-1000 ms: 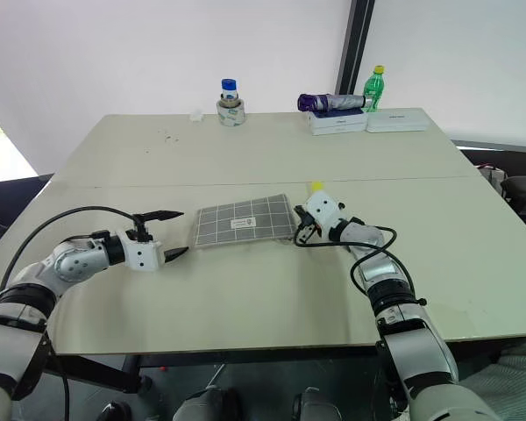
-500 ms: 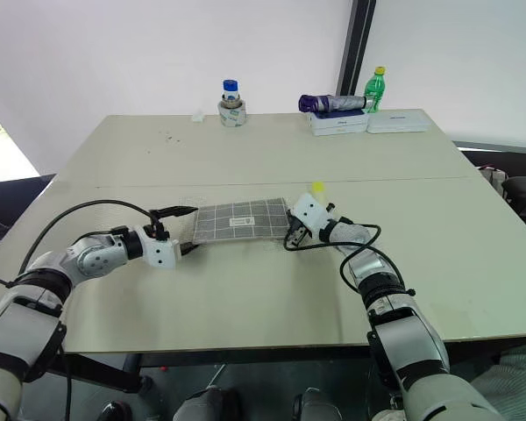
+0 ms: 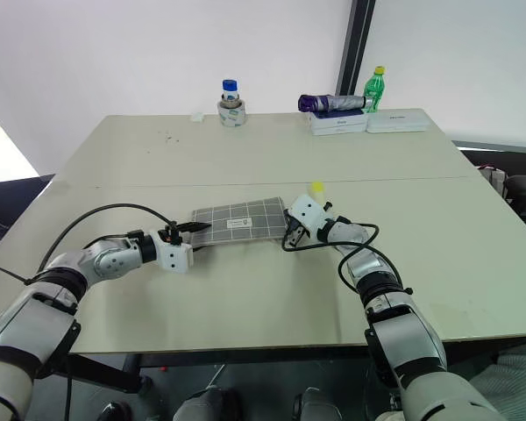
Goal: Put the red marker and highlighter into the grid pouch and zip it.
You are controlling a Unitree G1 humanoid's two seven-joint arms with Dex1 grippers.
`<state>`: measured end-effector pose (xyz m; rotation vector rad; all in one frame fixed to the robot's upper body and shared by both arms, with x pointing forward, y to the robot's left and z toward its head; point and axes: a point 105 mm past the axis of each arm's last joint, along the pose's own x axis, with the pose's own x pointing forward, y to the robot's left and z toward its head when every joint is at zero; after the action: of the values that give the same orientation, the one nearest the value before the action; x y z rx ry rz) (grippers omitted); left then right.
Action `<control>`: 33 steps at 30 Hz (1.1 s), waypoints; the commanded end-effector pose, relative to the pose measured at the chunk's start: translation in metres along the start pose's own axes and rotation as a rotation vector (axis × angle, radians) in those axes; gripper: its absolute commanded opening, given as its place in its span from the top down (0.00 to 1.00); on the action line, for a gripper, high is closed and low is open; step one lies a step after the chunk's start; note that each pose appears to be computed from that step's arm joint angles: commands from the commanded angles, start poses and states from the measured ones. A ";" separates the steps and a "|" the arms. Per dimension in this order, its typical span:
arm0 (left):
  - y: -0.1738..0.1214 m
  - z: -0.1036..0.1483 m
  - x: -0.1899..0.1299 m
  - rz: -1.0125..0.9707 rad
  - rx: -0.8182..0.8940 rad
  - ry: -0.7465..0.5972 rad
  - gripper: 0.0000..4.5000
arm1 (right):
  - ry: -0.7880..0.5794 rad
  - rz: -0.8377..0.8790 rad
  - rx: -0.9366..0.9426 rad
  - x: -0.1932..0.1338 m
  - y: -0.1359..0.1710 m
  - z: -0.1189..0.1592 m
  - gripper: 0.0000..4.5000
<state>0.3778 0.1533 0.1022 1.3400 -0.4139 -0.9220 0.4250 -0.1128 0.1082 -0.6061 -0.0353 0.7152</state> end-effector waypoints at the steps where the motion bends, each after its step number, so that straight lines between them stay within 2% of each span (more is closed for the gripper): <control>1: -0.027 0.008 0.004 -0.102 -0.028 -0.035 0.97 | -0.063 -0.017 -0.029 0.004 -0.010 0.021 1.00; 4: -0.027 0.006 0.002 -0.105 -0.055 -0.029 0.99 | -0.078 -0.001 0.019 0.004 -0.009 0.023 1.00; 6: -0.025 0.005 -0.001 -0.091 -0.090 -0.024 0.99 | -0.113 0.063 0.117 0.002 -0.005 0.027 1.00; 8: -0.023 0.003 -0.005 -0.076 -0.117 -0.020 1.00 | -0.127 0.052 0.105 -0.003 -0.011 0.031 0.89; 9: -0.022 0.002 -0.008 -0.062 -0.131 -0.019 1.00 | -0.137 0.039 0.101 -0.005 -0.016 0.034 0.81; 13: -0.014 -0.003 -0.016 0.029 -0.216 -0.001 1.00 | -0.244 -0.008 0.218 -0.023 -0.035 0.054 0.36; 15: -0.008 -0.006 -0.021 0.092 -0.258 0.013 1.00 | -0.251 0.034 0.272 -0.035 -0.029 0.056 0.10; 16: -0.005 -0.006 -0.023 0.125 -0.275 0.019 1.00 | -0.241 0.061 0.293 -0.040 -0.022 0.056 0.00; 19: 0.004 -0.008 -0.027 0.235 -0.306 0.048 1.00 | -0.212 0.116 0.360 -0.050 0.005 0.052 0.00; 23: 0.014 -0.005 -0.029 0.335 -0.324 0.075 1.00 | -0.169 0.021 0.488 -0.053 0.017 0.041 0.00; 27: 0.033 0.001 -0.031 0.421 -0.333 0.082 1.00 | -0.188 -0.017 0.634 -0.040 0.029 0.049 0.00; 33: 0.039 0.009 -0.031 0.423 -0.317 0.080 1.00 | -0.172 -0.087 0.751 -0.022 0.023 0.044 0.00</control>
<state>0.3658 0.1660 0.1352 0.9551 -0.4095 -0.5853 0.3795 -0.0887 0.1255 0.1377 0.0794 0.6522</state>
